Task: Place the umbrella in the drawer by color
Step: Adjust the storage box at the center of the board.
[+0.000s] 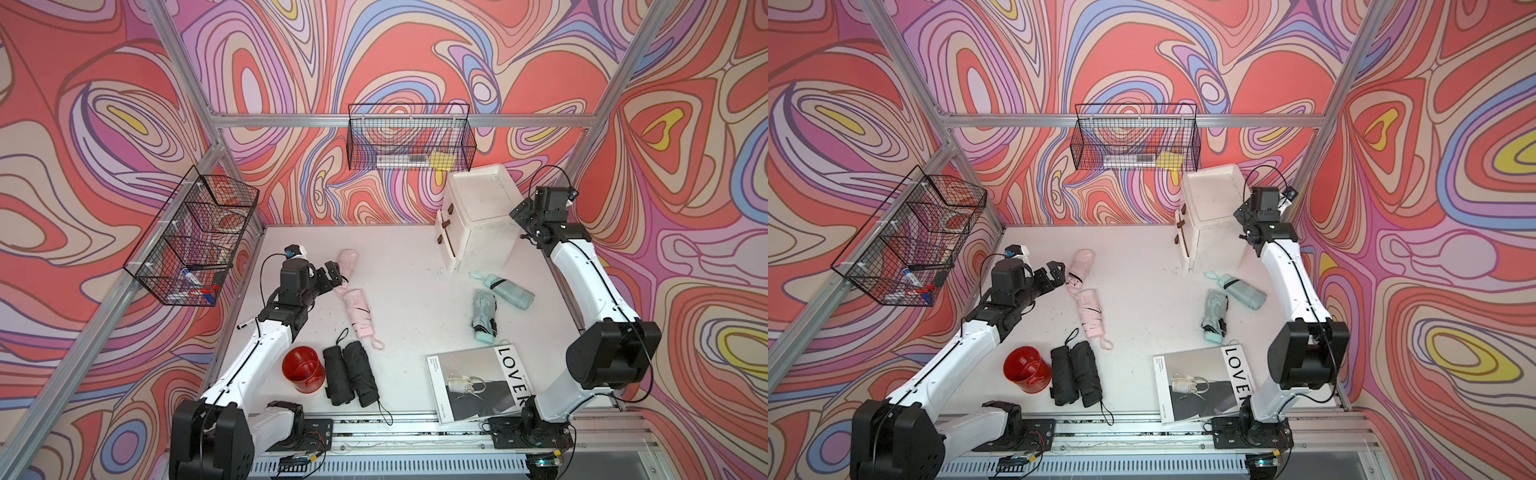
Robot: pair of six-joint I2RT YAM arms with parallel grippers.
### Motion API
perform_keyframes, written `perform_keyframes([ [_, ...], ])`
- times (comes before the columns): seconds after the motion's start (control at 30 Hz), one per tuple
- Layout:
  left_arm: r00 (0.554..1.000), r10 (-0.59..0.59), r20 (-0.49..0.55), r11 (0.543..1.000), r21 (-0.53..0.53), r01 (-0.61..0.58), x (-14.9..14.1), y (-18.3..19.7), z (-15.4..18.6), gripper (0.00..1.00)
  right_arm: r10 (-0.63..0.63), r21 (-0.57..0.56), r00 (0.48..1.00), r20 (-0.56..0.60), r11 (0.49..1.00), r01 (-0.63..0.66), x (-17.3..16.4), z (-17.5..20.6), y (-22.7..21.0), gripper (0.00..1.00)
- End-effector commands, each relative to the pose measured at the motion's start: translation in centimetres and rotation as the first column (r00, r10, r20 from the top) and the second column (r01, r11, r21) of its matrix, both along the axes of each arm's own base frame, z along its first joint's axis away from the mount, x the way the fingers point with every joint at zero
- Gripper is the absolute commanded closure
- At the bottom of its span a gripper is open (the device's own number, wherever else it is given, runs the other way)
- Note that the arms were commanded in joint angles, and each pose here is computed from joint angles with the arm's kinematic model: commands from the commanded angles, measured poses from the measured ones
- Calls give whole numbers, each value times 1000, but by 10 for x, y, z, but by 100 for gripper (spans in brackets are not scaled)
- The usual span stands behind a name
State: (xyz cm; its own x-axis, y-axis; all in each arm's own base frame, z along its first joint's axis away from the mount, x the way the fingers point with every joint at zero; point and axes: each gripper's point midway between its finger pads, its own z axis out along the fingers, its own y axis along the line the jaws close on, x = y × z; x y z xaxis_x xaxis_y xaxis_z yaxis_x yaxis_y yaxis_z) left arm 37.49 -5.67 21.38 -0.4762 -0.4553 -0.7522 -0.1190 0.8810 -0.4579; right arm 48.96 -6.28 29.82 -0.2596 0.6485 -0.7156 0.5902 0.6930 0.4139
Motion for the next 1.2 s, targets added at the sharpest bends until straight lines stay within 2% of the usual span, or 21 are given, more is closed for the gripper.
perform_keyframes([
  [0.0,998,28,-57,1000,2,-28,-13,-1,5,1,-131,97,977,-166,984,148,-25,-28,-4,23],
  [0.13,997,22,-73,1000,-20,-24,-20,-4,13,1,-166,91,955,-245,977,193,-21,-45,0,26],
  [0.27,997,41,-64,999,-11,-42,-26,-1,20,1,-207,11,927,-313,975,222,-17,-49,6,27],
  [0.37,997,43,-63,999,-4,-43,-28,-2,22,1,-211,-9,907,-364,975,223,-13,-53,15,29],
  [0.63,997,29,-65,999,-17,-30,-20,-11,23,1,-230,-26,899,-373,971,237,-6,-61,24,38],
  [0.77,999,26,-47,999,-29,-27,-9,-18,23,1,-259,-105,873,-413,966,237,-10,-75,16,44],
  [0.87,999,11,-50,1000,-29,-13,-5,-25,21,1,-237,-142,866,-441,971,193,-8,-89,14,48],
  [1.0,999,-10,-44,1000,-16,9,-1,-37,22,1,-171,-167,862,-478,981,102,-3,-99,16,67],
  [1.1,999,-29,-40,1000,-8,29,-1,-45,25,1,-13,-126,854,-520,990,-61,-1,-99,32,85],
  [1.17,999,-36,-34,999,-4,35,-1,-48,28,1,66,-97,848,-526,986,-137,-8,-97,40,90],
])
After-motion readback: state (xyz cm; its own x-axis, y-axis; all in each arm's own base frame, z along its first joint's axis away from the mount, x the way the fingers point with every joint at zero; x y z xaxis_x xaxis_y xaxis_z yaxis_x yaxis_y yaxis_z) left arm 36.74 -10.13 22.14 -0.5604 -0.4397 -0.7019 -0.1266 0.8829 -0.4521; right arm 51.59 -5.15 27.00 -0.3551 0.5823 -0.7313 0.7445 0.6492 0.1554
